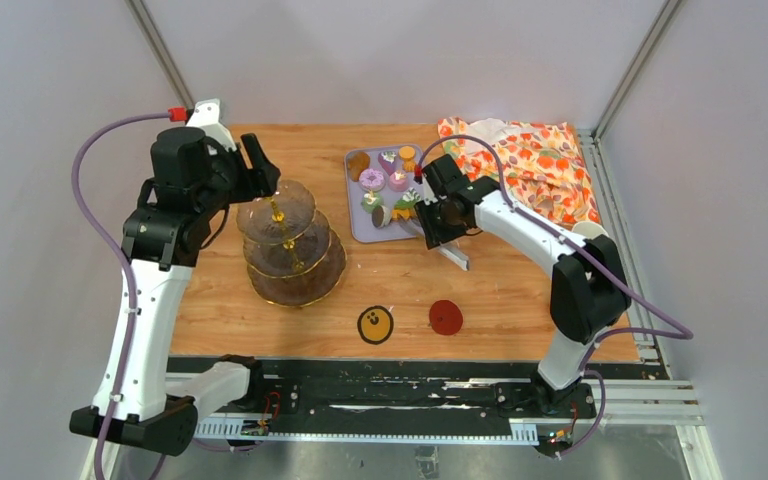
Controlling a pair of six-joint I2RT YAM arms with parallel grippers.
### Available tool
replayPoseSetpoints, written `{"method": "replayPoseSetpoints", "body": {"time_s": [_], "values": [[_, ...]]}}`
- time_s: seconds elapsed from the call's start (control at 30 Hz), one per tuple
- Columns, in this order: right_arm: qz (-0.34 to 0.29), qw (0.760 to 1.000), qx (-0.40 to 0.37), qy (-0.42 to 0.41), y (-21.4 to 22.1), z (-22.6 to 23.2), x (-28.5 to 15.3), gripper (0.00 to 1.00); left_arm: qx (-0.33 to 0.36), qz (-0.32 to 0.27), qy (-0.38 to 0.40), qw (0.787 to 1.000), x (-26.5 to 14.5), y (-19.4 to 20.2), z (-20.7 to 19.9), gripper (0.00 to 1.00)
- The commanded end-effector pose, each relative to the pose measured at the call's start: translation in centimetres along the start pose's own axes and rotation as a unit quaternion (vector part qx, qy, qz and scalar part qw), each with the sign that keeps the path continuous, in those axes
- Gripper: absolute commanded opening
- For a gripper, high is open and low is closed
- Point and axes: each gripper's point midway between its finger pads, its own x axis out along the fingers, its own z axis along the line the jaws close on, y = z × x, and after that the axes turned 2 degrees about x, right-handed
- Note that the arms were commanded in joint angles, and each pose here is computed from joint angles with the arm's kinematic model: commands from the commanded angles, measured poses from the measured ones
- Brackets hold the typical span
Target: Serve the afternoon tea
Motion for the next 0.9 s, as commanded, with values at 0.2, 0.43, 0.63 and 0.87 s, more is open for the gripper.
{"method": "replayPoseSetpoints", "body": {"time_s": [0.2, 0.43, 0.63, 0.87], "values": [[-0.035, 0.999, -0.009, -0.030, -2.2, 1.6, -2.3, 0.38, 0.004, -0.028, 0.009, 1.000, -1.2, -1.4, -0.5, 0.69], [-0.063, 0.996, 0.011, -0.056, -3.1, 2.6, -3.5, 0.39, 0.003, -0.028, 0.008, 1.000, -1.3, -1.4, -0.4, 0.69], [-0.073, 0.995, 0.022, -0.072, -4.0, 3.4, -3.3, 0.41, 0.002, -0.028, 0.011, 1.000, -1.3, -1.4, -0.5, 0.70], [-0.076, 0.993, 0.032, -0.089, -4.8, 4.1, -2.7, 0.43, 0.001, -0.035, 0.011, 0.999, -1.6, -1.6, -0.5, 0.69]]}}
